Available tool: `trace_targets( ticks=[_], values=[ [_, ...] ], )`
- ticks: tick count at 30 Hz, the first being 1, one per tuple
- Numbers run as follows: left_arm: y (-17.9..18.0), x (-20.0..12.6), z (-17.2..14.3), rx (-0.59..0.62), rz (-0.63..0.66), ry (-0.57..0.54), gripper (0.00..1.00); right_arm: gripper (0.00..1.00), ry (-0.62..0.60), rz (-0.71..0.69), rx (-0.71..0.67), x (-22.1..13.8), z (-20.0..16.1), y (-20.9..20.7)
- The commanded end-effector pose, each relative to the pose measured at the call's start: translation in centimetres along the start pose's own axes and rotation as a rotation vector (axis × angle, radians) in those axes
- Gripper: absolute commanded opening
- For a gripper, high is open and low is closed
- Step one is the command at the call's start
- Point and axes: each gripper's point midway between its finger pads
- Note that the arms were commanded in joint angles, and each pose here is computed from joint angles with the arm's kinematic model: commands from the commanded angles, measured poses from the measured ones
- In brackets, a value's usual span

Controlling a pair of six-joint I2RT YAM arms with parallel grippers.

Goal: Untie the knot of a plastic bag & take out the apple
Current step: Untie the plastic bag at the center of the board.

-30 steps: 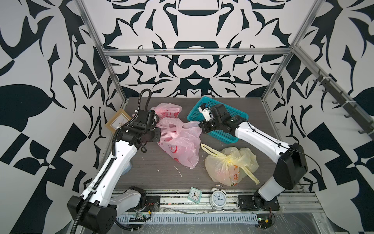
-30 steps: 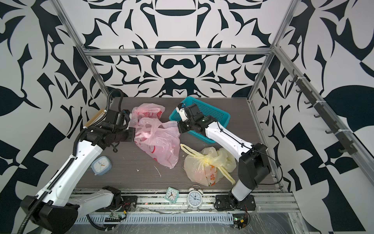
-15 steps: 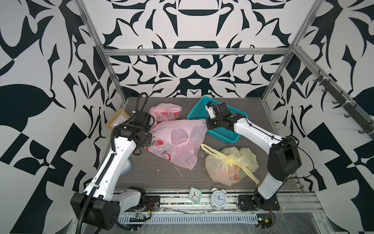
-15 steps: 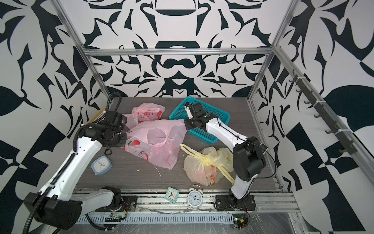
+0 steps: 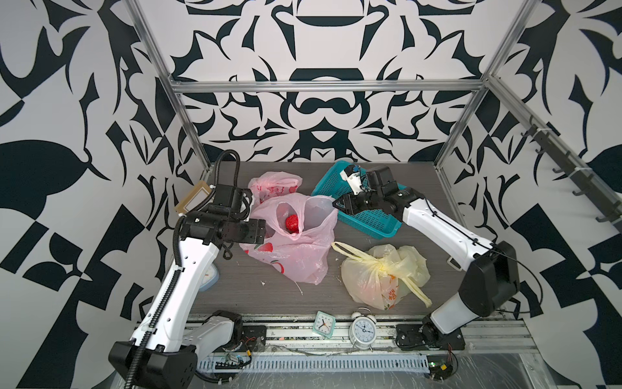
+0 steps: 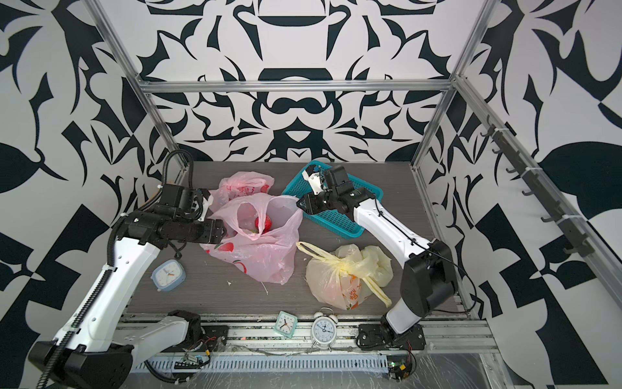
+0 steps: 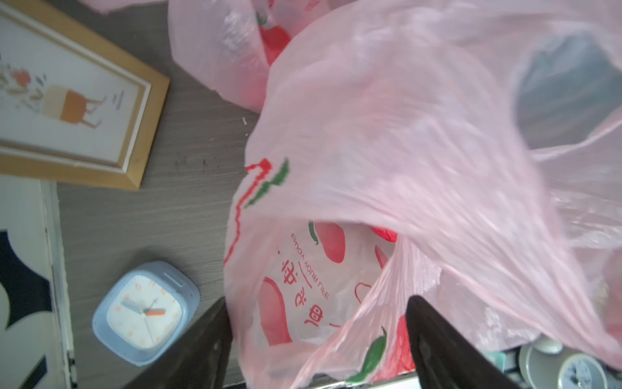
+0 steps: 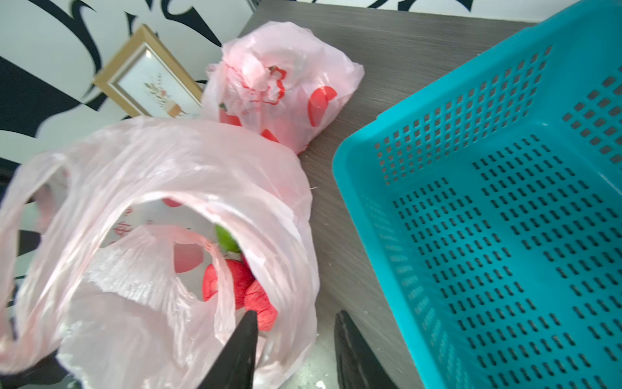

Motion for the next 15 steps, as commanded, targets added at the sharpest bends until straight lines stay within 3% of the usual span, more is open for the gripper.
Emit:
trace_targets(
  ticks=[1, 4, 13, 15],
  values=[
    [-1.8, -3.4, 3.1, 0.043, -0.092, -0.167, 0.93, 0.47, -0.043, 0.090, 0.007, -2.1, 0.2, 2.7],
    [-2.1, -3.9, 4.7, 0.070, -0.099, -0.208, 0.96, 0.55, -0.038, 0.094, 0.016, -2.9, -0.7, 3.6],
    [-2.1, -1.2, 7.5, 0.144, -0.099, -0.198, 0.96, 0.62, -0.016, 0.023, -0.102, -3.0, -3.2, 7.9],
    [-2.3, -1.4, 8.0, 0.153, -0.103, -0.214, 0.96, 0.82, -0.026, 0.034, -0.109, -3.5, -3.1, 8.5]
  ],
)
Point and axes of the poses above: each gripper's point midway between its finger pads, its own x axis out along the fingers, its own y axis along the line the jaws close on, z = x × y, and after that the axes turned 2 degrees about x, right-handed
